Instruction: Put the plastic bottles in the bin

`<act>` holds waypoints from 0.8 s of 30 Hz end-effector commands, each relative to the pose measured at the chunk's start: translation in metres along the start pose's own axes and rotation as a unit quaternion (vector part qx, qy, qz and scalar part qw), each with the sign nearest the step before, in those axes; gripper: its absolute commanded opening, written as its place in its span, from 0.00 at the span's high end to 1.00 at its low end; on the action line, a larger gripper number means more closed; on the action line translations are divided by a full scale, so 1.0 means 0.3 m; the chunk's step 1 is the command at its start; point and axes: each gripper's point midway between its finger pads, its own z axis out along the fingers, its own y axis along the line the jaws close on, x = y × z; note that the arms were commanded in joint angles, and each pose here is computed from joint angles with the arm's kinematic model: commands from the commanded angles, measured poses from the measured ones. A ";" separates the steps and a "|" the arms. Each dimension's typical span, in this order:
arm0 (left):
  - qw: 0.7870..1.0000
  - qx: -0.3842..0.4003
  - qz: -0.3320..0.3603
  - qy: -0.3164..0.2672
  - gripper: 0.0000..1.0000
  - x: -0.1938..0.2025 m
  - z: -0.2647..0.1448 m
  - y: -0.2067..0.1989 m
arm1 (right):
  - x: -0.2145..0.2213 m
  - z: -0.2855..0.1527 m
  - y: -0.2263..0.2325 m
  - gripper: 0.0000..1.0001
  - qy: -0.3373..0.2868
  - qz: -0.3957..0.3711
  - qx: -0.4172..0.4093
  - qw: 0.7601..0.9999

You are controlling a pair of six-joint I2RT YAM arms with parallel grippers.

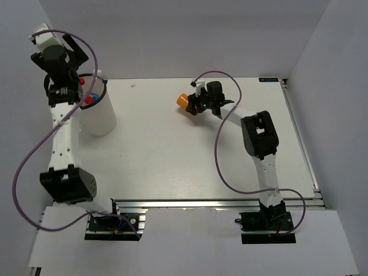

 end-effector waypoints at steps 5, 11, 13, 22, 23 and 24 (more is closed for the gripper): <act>0.957 0.251 -0.124 0.081 0.02 0.051 -0.369 -0.259 | -0.289 -0.390 0.249 0.84 -0.143 0.004 -0.065 0.988; 0.923 0.326 -0.126 0.163 0.02 0.336 -0.660 -0.450 | -0.322 -0.632 0.428 0.84 -0.208 0.013 -0.114 0.971; 0.894 0.388 -0.150 0.165 0.02 0.347 -0.787 -0.543 | -0.316 -0.687 0.493 0.85 -0.213 0.020 -0.139 0.967; 0.792 0.522 -0.220 0.229 0.02 0.543 -1.105 -0.715 | -0.307 -0.752 0.637 0.85 -0.224 0.036 -0.191 0.955; 0.786 0.525 -0.226 0.234 0.02 0.555 -1.116 -0.724 | -0.306 -0.750 0.644 0.85 -0.223 0.039 -0.195 0.954; 0.780 0.530 -0.228 0.242 0.02 0.565 -1.137 -0.735 | -0.310 -0.746 0.653 0.85 -0.222 0.039 -0.199 0.954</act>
